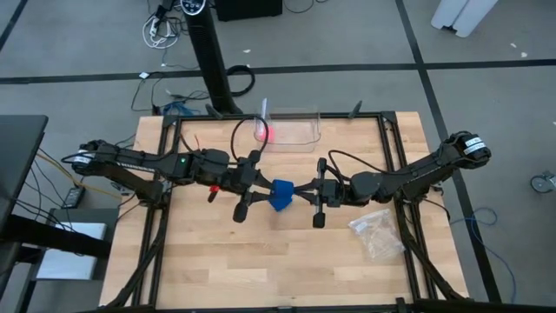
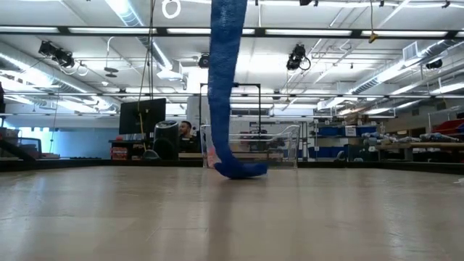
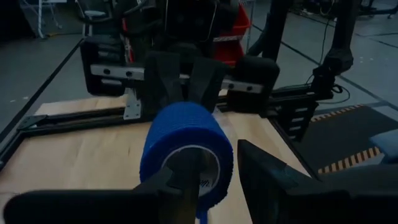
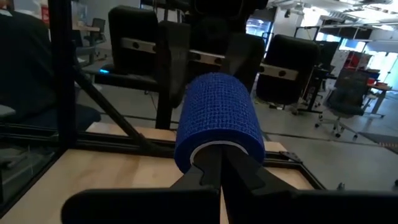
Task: Roll bandage
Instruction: Roll the blue bandage
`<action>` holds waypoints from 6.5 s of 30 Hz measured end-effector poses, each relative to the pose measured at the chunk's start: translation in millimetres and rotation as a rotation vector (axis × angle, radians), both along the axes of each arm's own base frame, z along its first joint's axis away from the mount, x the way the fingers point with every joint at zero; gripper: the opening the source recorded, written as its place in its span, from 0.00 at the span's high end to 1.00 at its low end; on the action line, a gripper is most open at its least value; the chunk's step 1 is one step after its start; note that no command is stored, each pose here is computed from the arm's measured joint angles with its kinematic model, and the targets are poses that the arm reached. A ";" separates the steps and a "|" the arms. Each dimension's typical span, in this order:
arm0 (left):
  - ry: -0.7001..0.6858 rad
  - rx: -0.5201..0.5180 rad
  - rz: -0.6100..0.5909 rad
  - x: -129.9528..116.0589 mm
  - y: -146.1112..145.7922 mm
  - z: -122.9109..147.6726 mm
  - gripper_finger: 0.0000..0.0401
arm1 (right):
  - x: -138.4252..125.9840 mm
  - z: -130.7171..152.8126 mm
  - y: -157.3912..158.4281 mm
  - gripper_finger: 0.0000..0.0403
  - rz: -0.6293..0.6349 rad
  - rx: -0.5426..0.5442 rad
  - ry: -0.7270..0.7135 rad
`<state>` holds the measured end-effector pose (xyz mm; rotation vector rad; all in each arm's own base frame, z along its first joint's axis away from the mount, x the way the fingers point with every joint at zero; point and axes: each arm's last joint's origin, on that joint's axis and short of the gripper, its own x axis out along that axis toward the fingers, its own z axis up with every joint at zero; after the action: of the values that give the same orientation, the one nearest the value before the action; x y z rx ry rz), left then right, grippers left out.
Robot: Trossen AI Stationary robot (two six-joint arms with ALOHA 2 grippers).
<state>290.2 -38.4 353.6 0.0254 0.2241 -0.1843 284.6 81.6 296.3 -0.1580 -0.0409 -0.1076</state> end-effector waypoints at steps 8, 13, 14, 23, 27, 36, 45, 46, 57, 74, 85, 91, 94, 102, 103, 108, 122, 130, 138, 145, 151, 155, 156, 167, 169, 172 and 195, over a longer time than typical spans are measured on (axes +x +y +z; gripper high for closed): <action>0.006 -0.001 -0.005 3.8 -0.6 -3.1 0.74 | -0.1 1.4 0.3 1.00 0.008 0.004 -0.014; 0.007 -0.001 -0.006 5.9 -0.9 -4.6 0.79 | 0.0 1.0 0.3 1.00 0.009 0.001 -0.010; 0.008 -0.001 -0.009 6.1 -1.0 -4.9 0.81 | 0.0 0.9 0.3 1.00 0.009 0.000 -0.009; -0.011 0.010 -0.002 6.6 -0.4 -3.1 0.96 | -0.1 -2.1 0.0 0.97 -0.002 -0.007 0.022; -0.023 0.067 0.046 5.6 1.5 -1.9 0.96 | -7.9 -2.2 1.6 0.90 -0.053 -0.018 0.080; -0.055 0.135 0.059 -4.0 3.5 48.4 0.96 | -14.5 -41.3 2.3 0.81 0.036 0.024 0.377; -0.110 0.146 0.094 -20.4 6.6 100.9 0.96 | -0.9 -96.6 10.5 0.77 0.115 0.032 0.332; -0.116 0.146 0.102 -21.4 6.9 103.9 0.96 | 2.8 -100.9 12.1 0.76 0.112 0.015 0.336; -0.118 0.158 0.190 -23.6 9.8 109.3 0.96 | 37.3 -107.8 33.1 0.73 -0.052 -0.134 0.344; -0.120 0.159 0.203 -23.5 10.1 109.4 0.96 | 36.2 -106.1 35.7 0.70 -0.184 -0.233 0.391; -0.159 0.151 0.207 -23.1 10.1 113.1 0.96 | 41.5 -105.4 28.1 0.64 -0.157 -0.235 0.437; -0.179 0.147 0.209 -22.8 10.1 115.0 0.96 | 45.1 -105.6 15.1 0.63 -0.217 -0.222 0.442; -0.177 0.148 0.209 -22.8 10.1 114.8 0.96 | 44.8 -105.2 13.1 0.64 -0.273 -0.238 0.440; -0.179 0.151 0.222 -22.8 10.5 115.1 0.96 | 44.5 -105.7 8.7 0.63 -0.346 -0.223 0.440; -0.181 0.151 0.225 -22.8 10.5 115.2 0.96 | 44.7 -106.5 8.1 0.63 -0.329 -0.213 0.446; -0.195 0.161 0.224 -22.7 10.5 116.6 0.96 | 45.7 -109.7 2.6 0.63 -0.305 -0.158 0.469; -0.099 0.257 0.336 -23.3 19.5 108.1 0.96 | 39.6 -109.0 24.9 0.95 -0.231 -0.205 0.463; -0.002 0.291 0.446 -20.2 41.8 91.1 0.96 | 17.2 -88.7 72.7 0.99 -0.072 -0.227 0.361; 0.057 0.297 0.458 -10.6 61.6 53.6 0.96 | -17.7 -31.5 102.5 0.99 0.051 -0.227 0.106; 0.099 0.301 0.482 -5.3 80.8 16.5 0.96 | -47.2 8.4 105.0 1.00 0.098 -0.209 -0.028; 0.130 0.301 0.550 -7.3 102.0 -5.3 0.96 | -63.8 17.2 113.5 1.00 0.155 -0.193 -0.051; 0.137 0.289 0.569 -10.4 116.7 -11.3 0.96 | -68.1 17.3 118.3 1.00 0.176 -0.191 -0.054; 0.139 0.286 0.572 -11.2 119.6 -13.1 0.96 | -68.8 18.1 118.9 1.00 0.178 -0.186 -0.061; 0.189 0.289 0.461 -13.5 122.6 -44.3 0.96 | -79.9 45.8 110.5 1.00 -0.005 -0.271 -0.215; 0.184 0.280 0.429 -13.2 120.7 -50.0 0.96 | -84.5 55.7 104.6 1.00 -0.057 -0.284 -0.242; 0.182 0.284 0.391 -12.0 114.2 -57.2 0.96 | -89.0 72.7 97.0 1.00 -0.126 -0.311 -0.250; 0.137 0.394 0.070 -8.8 -18.9 -58.6 0.96 | -61.5 173.2 28.1 1.00 -0.519 -0.483 -0.217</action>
<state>281.4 -57.3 295.0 0.3965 0.3945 -0.0701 223.1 109.7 469.5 -0.6385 -0.2429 -0.6351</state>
